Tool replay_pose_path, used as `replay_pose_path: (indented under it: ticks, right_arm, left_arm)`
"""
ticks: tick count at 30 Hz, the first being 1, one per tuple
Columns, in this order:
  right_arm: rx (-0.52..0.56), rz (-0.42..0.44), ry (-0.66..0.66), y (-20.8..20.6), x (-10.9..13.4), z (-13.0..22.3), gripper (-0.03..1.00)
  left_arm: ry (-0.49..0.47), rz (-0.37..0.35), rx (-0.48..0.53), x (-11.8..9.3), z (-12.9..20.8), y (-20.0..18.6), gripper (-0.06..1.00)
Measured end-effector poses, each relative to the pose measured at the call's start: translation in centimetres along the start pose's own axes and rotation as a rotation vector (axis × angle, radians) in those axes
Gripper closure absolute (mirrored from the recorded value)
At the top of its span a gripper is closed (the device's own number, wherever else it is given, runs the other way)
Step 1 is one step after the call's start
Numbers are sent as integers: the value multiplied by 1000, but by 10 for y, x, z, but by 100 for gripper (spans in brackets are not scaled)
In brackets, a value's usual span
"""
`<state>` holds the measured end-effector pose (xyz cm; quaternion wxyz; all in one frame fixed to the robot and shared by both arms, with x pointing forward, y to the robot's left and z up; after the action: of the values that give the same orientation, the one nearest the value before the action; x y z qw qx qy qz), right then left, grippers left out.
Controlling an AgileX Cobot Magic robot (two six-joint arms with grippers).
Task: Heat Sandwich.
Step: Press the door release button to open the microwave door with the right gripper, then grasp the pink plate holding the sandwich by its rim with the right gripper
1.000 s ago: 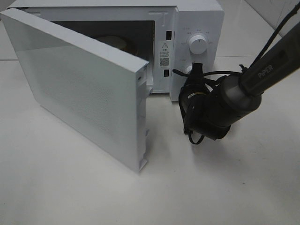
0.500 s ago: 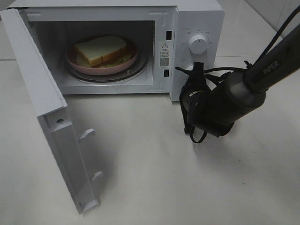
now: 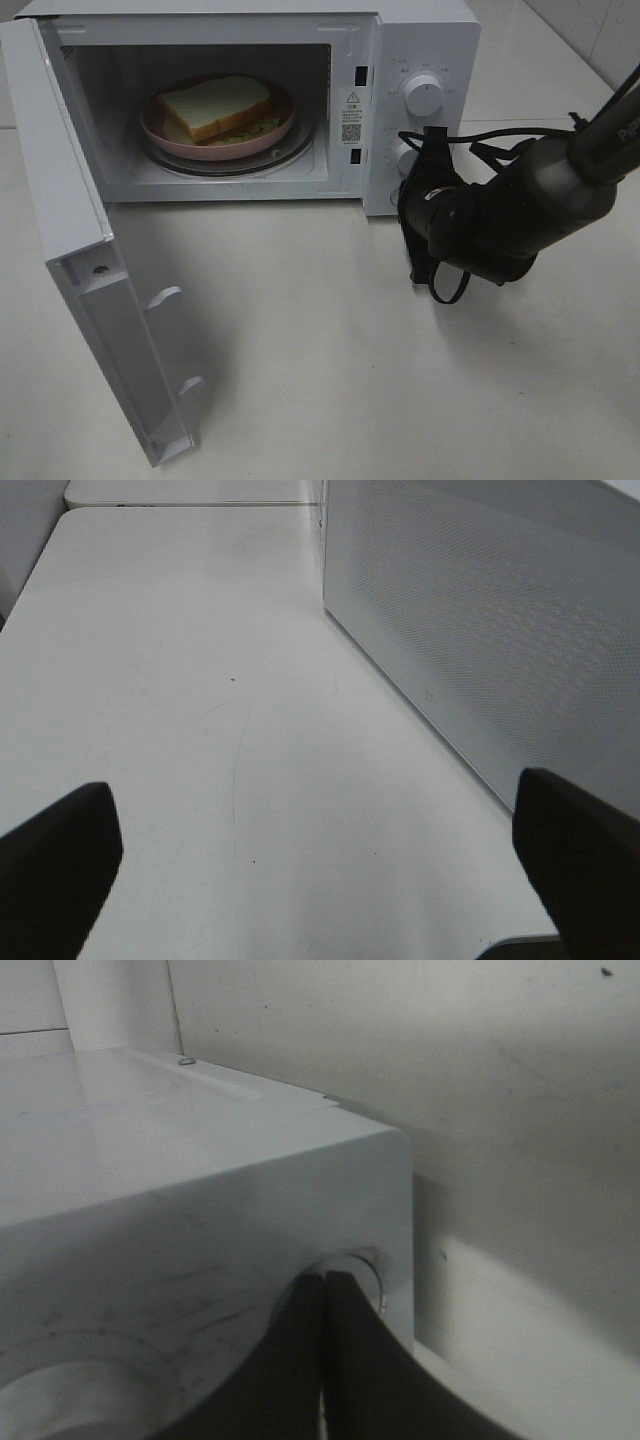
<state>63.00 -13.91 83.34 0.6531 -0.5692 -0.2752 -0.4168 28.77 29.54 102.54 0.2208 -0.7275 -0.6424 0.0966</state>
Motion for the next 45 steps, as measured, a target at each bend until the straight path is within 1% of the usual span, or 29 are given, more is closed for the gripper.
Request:
replay_pose_path:
  ticks: [5,7,8,11,14,17,19,20,22,23,24,26,27,30,31,32,35,36,37,38,40,41,42,45]
  right_arm:
    - [11,19,-18,-11,5,-1,95]
    - [19,57,-28,-16,1,-2,95]
    - [19,57,-28,-16,1,-2,95]
    - [33,101,-40,-24,-3,-3,95]
    - [46,98,-56,-30,0,-1,95]
    - [65,111,-91,-40,4,-1,95]
    - [87,137,-128,-48,4,1,95]
    - [113,169,-172,-56,3,2,95]
    - [125,180,-192,-60,3,3,95]
    - [139,194,-220,-65,3,3,95]
    - [170,216,-282,-73,2,5,95]
    - [206,238,-345,-80,2,8,95]
    - [206,238,-345,-80,2,8,95]
    - [291,256,-480,-96,7,16,95]
    - [309,259,-510,-99,8,17,95]
    - [309,259,-510,-99,8,17,95]
    - [386,276,-624,-114,10,23,95]
    - [386,276,-624,-114,10,23,95]
    - [402,278,-652,-117,10,24,95]
    - [445,286,-728,-124,9,26,95]
    - [496,314,-811,-131,4,27,95]
    - [496,314,-811,-131,4,27,95]
    - [537,340,-889,-136,-2,27,95]
    - [599,394,-995,-144,-12,25,95]
  left_arm:
    - [0,0,0,0,0,0,-4]
    - [0,0,0,0,0,0,-4]
    - [0,0,0,0,0,0,-4]
    - [0,0,0,0,0,0,-4]
    - [0,0,0,0,0,0,-4]
    - [0,0,0,0,0,0,-4]
    - [0,0,0,0,0,0,-4]
    - [0,0,0,0,0,0,-4]
    - [0,0,0,0,0,0,-4]
    - [0,0,0,0,0,0,-4]
    - [0,0,0,0,0,0,-4]
    - [0,0,0,0,0,0,-4]
    - [0,0,0,0,0,0,-4]
    - [0,0,0,0,0,0,-4]
    - [0,0,0,0,0,0,-4]
    - [0,0,0,0,0,0,-4]
    - [0,0,0,0,0,0,-4]
    - [0,0,0,0,0,0,-4]
    - [0,0,0,0,0,0,-4]
    - [0,0,0,0,0,0,-4]
    - [0,0,0,0,0,0,-4]
    - [0,0,0,0,0,0,-4]
    - [0,0,0,0,0,0,-4]
    - [0,0,0,0,0,0,-4]
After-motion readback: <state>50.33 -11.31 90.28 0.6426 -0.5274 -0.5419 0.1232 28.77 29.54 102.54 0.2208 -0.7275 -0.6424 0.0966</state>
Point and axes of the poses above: a point on each arm's last joint axis where the gripper is mounted, y pointing out along that axis toward the gripper, x along the wrist's bending axis when the last joint is at zero, z = x × y, the point moved 6 cm from there along y, pointing out along that axis toward the gripper, and after that the axes turned 11 degrees about y, right-handed, at the moved point
